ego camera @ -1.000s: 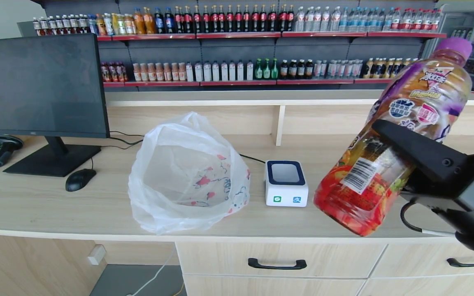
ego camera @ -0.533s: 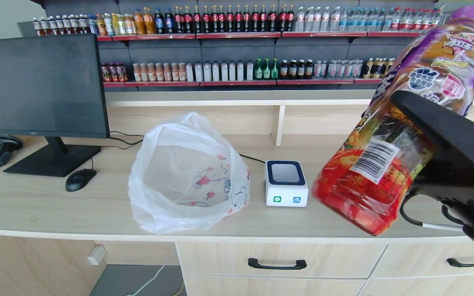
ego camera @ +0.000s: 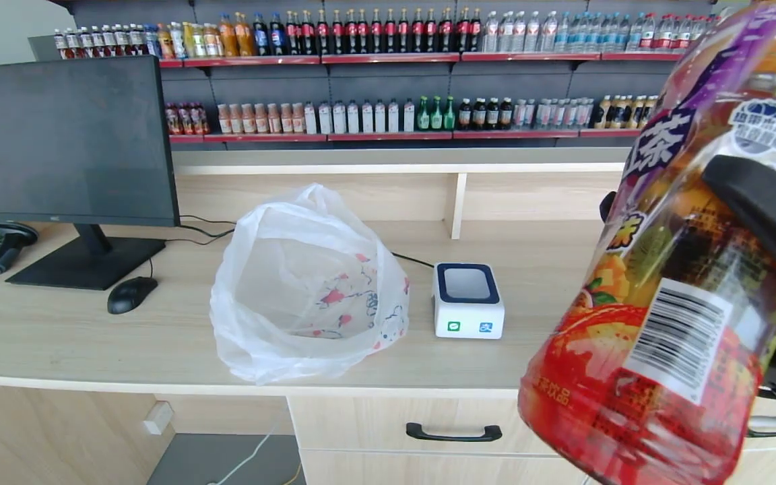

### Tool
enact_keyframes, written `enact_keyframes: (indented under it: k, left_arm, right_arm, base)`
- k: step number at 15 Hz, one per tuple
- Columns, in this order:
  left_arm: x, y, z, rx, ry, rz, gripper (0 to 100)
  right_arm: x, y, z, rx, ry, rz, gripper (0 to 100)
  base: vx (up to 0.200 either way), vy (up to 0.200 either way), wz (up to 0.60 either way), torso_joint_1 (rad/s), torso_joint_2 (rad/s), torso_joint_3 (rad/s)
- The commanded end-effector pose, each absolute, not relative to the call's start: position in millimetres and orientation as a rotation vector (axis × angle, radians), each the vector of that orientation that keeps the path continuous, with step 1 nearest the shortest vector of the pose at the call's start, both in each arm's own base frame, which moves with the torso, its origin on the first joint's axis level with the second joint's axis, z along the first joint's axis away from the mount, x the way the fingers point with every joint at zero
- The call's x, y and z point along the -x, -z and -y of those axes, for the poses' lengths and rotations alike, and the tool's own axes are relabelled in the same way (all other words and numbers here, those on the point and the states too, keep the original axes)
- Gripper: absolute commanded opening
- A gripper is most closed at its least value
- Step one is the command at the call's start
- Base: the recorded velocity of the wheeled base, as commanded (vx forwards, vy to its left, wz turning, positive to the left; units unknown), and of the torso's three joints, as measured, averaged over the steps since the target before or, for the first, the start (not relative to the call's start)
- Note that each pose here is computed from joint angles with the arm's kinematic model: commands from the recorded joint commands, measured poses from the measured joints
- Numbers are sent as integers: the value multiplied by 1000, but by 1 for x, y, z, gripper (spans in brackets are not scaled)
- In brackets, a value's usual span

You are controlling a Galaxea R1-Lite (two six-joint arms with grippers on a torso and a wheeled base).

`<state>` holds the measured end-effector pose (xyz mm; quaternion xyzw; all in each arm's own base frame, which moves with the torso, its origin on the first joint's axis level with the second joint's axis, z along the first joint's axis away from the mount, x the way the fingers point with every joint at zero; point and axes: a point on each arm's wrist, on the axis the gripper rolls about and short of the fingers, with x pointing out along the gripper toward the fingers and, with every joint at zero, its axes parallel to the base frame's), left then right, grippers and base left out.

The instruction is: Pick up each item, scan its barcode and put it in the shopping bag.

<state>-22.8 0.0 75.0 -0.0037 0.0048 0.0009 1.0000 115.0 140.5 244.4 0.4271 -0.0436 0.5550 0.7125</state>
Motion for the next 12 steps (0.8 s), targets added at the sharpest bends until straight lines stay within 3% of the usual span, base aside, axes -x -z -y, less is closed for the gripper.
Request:
enact_keyframes:
  k: [1,12]
  left_arm:
    - [23,-75,0,8,-3,-9,100]
    - [23,-75,0,8,-2,-9,100]
  right_arm:
    - [-112,-243,-142,-948,-1241,82,0]
    - [-111,-241,-142,-944,-1245,77,0]
  base:
    - [0,0,0,0,0,0]
    - [0,0,0,0,0,0]
